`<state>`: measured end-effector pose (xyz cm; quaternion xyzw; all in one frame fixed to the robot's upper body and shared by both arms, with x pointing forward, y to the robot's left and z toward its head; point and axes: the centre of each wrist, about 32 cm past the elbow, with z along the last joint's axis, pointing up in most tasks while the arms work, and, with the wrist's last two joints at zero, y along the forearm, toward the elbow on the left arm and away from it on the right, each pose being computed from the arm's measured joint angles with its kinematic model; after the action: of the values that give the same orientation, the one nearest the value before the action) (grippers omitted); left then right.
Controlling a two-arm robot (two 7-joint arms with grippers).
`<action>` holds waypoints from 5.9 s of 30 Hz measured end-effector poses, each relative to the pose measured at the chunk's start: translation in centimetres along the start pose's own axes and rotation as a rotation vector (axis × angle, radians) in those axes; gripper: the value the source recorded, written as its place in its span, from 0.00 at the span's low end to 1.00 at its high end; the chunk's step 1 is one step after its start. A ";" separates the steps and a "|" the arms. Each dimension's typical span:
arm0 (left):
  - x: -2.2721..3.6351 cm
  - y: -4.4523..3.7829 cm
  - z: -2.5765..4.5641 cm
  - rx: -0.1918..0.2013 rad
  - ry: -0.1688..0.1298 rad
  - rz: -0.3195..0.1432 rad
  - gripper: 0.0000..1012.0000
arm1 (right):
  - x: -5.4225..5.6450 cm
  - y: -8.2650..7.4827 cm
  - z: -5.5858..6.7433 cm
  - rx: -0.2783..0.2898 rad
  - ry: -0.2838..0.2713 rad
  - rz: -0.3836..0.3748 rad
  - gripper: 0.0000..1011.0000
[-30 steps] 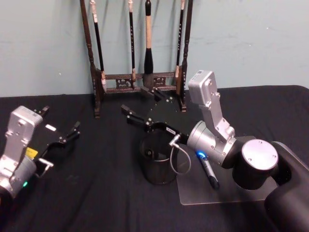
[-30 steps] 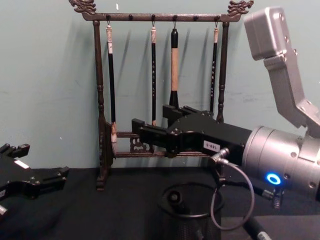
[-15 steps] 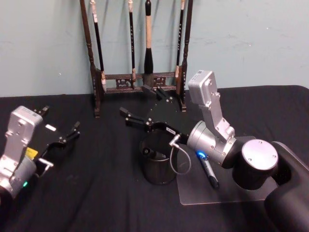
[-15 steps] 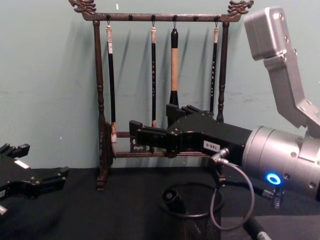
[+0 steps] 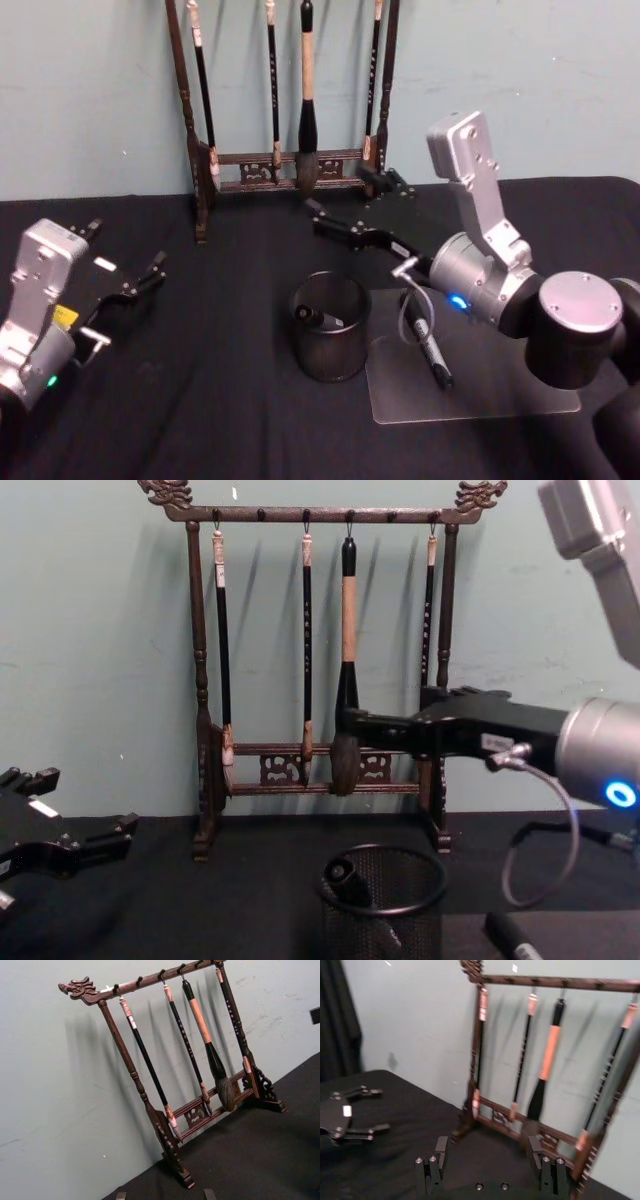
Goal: Pick up the water-based marker from the table and place it into the pen holder.
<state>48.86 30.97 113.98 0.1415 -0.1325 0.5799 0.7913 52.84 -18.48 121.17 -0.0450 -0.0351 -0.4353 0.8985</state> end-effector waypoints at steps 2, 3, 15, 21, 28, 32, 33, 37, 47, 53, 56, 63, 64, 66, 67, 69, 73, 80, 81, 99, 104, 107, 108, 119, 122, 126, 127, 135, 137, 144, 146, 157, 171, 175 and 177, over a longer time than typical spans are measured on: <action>0.00 0.00 0.00 0.000 0.000 0.000 0.99 | -0.1 -0.3 0.3 -0.014 0.002 -0.019 0.99; 0.00 0.00 0.00 0.000 0.000 0.000 0.99 | -0.2 -0.8 0.7 -0.039 0.001 -0.049 0.99; 0.00 0.00 0.00 0.000 0.000 0.000 0.99 | -0.5 -3.6 0.4 -0.219 0.008 -0.186 0.99; 0.00 0.00 0.00 0.000 0.000 0.000 0.99 | -0.5 -4.2 -0.3 -0.272 0.014 -0.240 0.99; 0.00 0.00 0.00 0.000 0.000 0.000 0.99 | -0.6 -4.5 -1.1 -0.342 0.017 -0.275 0.99; 0.00 0.00 0.00 0.000 0.000 0.000 0.99 | -0.7 -4.4 -1.2 -0.370 0.033 -0.280 0.99; 0.00 0.00 0.00 0.000 0.000 0.000 0.99 | -0.7 -4.4 -1.1 -0.388 0.048 -0.283 0.99; 0.00 0.00 0.00 0.000 0.000 0.000 0.99 | -0.7 -4.3 -1.1 -0.435 0.085 -0.285 0.99; 0.00 0.00 0.00 0.000 0.000 0.000 0.99 | -0.9 -4.0 -1.3 -0.516 0.137 -0.277 0.99; 0.00 0.00 0.00 0.000 0.000 0.000 0.99 | -0.8 -3.6 -1.6 -0.567 0.159 -0.267 0.99; 0.00 0.00 0.00 0.000 0.000 0.000 0.99 | -0.7 -3.5 -1.7 -0.577 0.163 -0.264 0.99; 0.00 0.00 0.00 0.000 0.000 0.000 0.99 | -0.5 -3.0 -2.3 -0.589 0.168 -0.264 0.99; 0.00 0.00 0.00 0.000 0.000 0.000 0.99 | -0.5 -3.0 -2.3 -0.589 0.168 -0.264 0.99; 0.00 0.00 0.00 0.000 0.000 0.000 0.99 | -0.4 -2.9 -2.4 -0.591 0.171 -0.264 0.99; 0.00 0.00 0.00 0.000 0.000 0.000 0.99 | -0.4 -2.8 -2.5 -0.592 0.172 -0.263 0.99; 0.00 0.00 0.00 0.000 0.000 0.000 0.99 | -0.3 -2.8 -2.5 -0.592 0.173 -0.263 0.99; 0.00 0.00 0.00 0.000 0.000 0.000 0.99 | -0.2 -2.6 -2.8 -0.596 0.177 -0.264 0.99; 0.00 0.00 0.00 0.000 0.000 0.000 0.99 | -0.1 -2.4 -2.9 -0.599 0.190 -0.265 0.99; 0.00 0.00 0.00 0.000 0.000 0.000 0.99 | -0.1 -2.4 -3.0 -0.600 0.191 -0.264 0.99; 0.00 0.00 0.00 0.000 0.000 0.000 0.99 | -0.1 -2.4 -3.0 -0.602 0.193 -0.260 0.99; 0.00 0.00 0.00 0.000 0.000 0.000 0.99 | -0.1 -2.4 -3.0 -0.603 0.193 -0.260 0.99; 0.00 0.00 0.00 0.000 0.000 0.000 0.99 | -0.1 -2.4 -3.0 -0.603 0.193 -0.260 0.99; 0.00 0.00 0.00 0.000 0.000 0.000 0.99 | -0.1 -2.4 -3.0 -0.602 0.193 -0.260 0.99; 0.00 0.00 0.00 0.000 0.000 0.000 0.99 | -0.1 -2.4 -3.0 -0.603 0.193 -0.261 0.73; 0.00 0.00 0.00 0.000 0.000 0.000 0.99 | -0.1 -2.4 -3.0 -0.603 0.193 -0.260 0.54; 0.00 0.00 0.00 0.000 0.000 0.000 0.99 | -0.1 -2.4 -3.0 -0.603 0.193 -0.260 0.44; 0.00 0.00 0.00 0.000 0.000 0.000 0.99 | -0.1 -2.4 -3.0 -0.603 0.194 -0.260 0.39; 0.00 0.00 0.00 0.000 0.000 0.000 0.99 | -0.1 -2.4 -3.0 -0.603 0.194 -0.260 0.22; 0.00 0.00 0.00 0.000 0.000 0.000 0.99 | -0.1 -2.4 -3.0 -0.603 0.193 -0.260 0.22; 0.00 0.00 0.00 0.000 0.000 0.000 0.99 | -0.1 -2.4 -3.0 -0.603 0.193 -0.260 0.22; 0.00 0.00 0.00 0.000 0.000 0.000 0.99 | -0.1 -2.4 -3.0 -0.603 0.193 -0.260 0.22; 0.00 0.00 0.00 0.000 0.000 0.000 0.99 | 0.3 -3.1 -2.5 -0.480 0.229 -0.255 0.22; 0.00 0.00 0.00 0.000 0.000 0.000 0.99 | 0.4 -3.4 -0.6 -0.188 0.179 -0.198 0.22; 0.00 0.00 0.00 0.000 0.000 0.000 0.99 | 0.2 -3.0 -0.1 -0.134 0.157 -0.172 0.22; 0.00 0.00 0.00 0.000 0.000 0.000 0.99 | 0.1 -2.5 0.2 -0.098 0.144 -0.149 0.22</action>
<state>48.86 30.97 113.98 0.1415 -0.1324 0.5799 0.7913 50.90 -20.05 121.52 -0.0549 0.0476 -0.5040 0.8606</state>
